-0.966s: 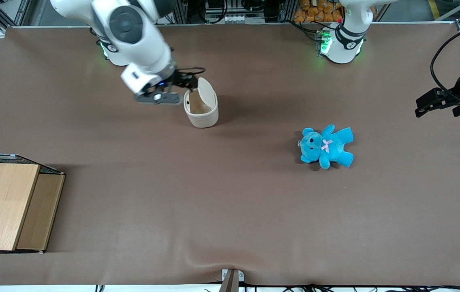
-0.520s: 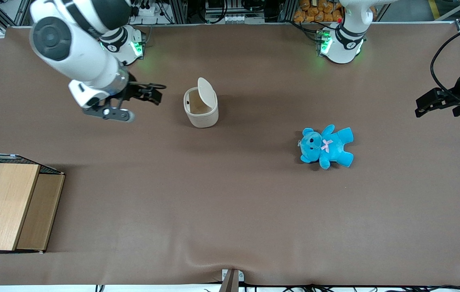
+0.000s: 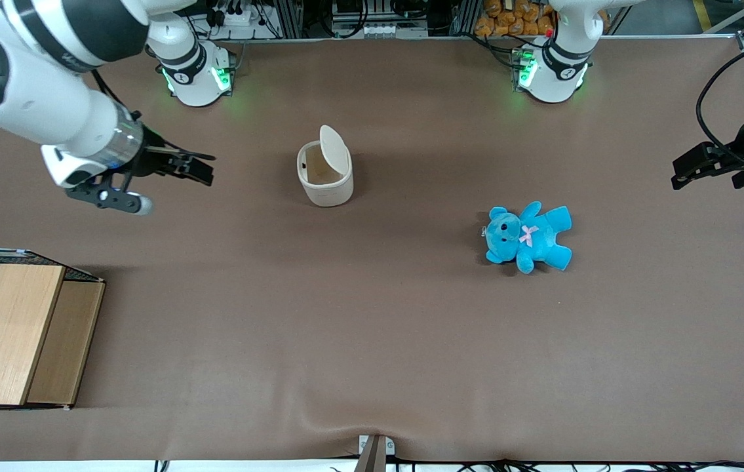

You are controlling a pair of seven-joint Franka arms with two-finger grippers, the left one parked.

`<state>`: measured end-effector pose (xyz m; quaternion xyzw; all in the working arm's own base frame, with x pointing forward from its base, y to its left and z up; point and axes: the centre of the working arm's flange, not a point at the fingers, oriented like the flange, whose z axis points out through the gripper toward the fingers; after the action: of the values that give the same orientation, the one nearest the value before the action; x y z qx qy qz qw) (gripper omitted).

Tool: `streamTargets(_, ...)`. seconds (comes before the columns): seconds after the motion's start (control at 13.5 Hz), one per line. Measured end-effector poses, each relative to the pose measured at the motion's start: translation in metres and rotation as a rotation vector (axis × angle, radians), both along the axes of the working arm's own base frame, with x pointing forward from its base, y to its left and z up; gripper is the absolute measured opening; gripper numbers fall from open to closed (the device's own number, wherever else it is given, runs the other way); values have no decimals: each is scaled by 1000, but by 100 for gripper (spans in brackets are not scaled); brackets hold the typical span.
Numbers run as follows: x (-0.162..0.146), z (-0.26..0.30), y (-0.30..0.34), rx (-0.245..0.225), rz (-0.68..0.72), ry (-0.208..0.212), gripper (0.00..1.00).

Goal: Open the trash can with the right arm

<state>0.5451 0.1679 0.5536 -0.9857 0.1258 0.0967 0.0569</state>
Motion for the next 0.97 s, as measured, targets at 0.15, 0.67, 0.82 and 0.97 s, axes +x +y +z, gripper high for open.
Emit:
streamTargets(0.15, 5, 5, -13, 9, 6, -14, 100)
streamTargets(0.67, 8, 30, -47, -2, 48, -40, 100)
streamTargets(0.82, 1, 49, -56, -16, 66, -76, 100)
streamTargets(0.97, -8, 68, -78, -19, 101, -101, 100)
